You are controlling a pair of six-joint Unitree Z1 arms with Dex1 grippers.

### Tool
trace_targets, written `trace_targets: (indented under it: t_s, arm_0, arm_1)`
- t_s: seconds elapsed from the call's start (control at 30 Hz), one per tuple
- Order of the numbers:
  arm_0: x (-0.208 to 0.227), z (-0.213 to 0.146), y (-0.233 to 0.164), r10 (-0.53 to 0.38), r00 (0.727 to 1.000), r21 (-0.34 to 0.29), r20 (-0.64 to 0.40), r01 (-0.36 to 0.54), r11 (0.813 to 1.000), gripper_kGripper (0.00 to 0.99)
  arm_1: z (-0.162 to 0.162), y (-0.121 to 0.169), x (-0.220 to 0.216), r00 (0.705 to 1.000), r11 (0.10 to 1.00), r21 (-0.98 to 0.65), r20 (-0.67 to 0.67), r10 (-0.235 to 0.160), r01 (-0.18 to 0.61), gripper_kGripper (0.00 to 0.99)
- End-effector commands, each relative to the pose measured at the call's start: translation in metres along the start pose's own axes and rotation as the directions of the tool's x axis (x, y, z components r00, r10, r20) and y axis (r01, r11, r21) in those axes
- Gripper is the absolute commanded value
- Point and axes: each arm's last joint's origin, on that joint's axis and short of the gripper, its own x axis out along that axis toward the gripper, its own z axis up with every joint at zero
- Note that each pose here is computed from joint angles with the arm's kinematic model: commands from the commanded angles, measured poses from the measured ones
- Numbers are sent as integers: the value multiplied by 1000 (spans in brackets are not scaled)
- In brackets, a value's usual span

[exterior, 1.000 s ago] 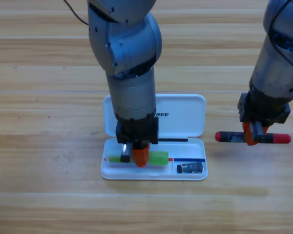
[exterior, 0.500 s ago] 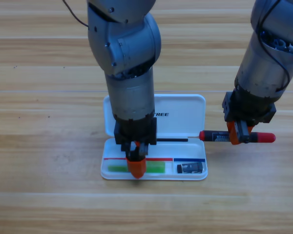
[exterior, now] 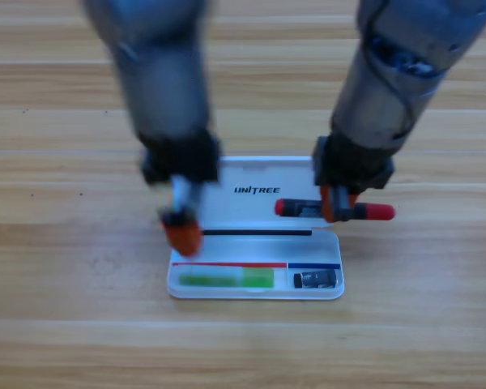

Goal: Clean up eraser and pencils

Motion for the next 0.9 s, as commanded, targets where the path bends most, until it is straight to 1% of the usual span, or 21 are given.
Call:
trace_targets:
  t_s: [0.03, 0.13, 0.23, 0.47, 0.63, 0.73, 0.77, 0.83, 0.87, 0.9]
  arm_0:
    - [-86, -118, 13, 149, 987, -168, 60, -138, 976, 990]
    - [-94, -156, 12, 158, 986, -211, 48, -144, 967, 990]
    - [-92, -175, 11, 148, 988, -225, 39, -136, 965, 990]
    - [-87, -182, 6, 118, 992, -214, 53, -104, 971, 990]
    - [-85, -182, 3, 101, 992, -211, 79, -82, 974, 990]
    - [-82, -183, 0, 89, 993, -211, 76, -71, 975, 990]
    - [-81, -183, 0, 86, 993, -211, 75, -68, 975, 990]
    - [-79, -184, -2, 83, 994, -211, 74, -66, 975, 990]
    - [-79, -184, -2, 82, 994, -212, 72, -65, 975, 990]
    - [-78, -185, -3, 78, 994, -212, 70, -62, 975, 990]
  arm_1:
    - [37, 10, 53, 996, 996, -52, -60, 65, -68, 0]
    - [48, 8, 64, 996, 996, -61, -59, 60, -63, 0]
    - [56, 6, 73, 997, 996, -62, -57, 59, -63, 0]
    - [64, 7, 82, 997, 996, -62, -56, 59, -62, 0]
    - [66, 7, 79, 997, 997, -47, -48, 55, -57, 0]
    - [67, 9, 76, 998, 998, -40, -41, 53, -55, 0]
    - [67, 9, 76, 998, 998, -33, -43, 53, -54, 201]
    - [66, 9, 72, 998, 999, -13, -42, 44, -45, 769]
    - [65, 8, 69, 999, 999, -3, -38, 39, -39, 920]
    - [65, 9, 65, 999, 999, 2, -31, 36, -36, 945]
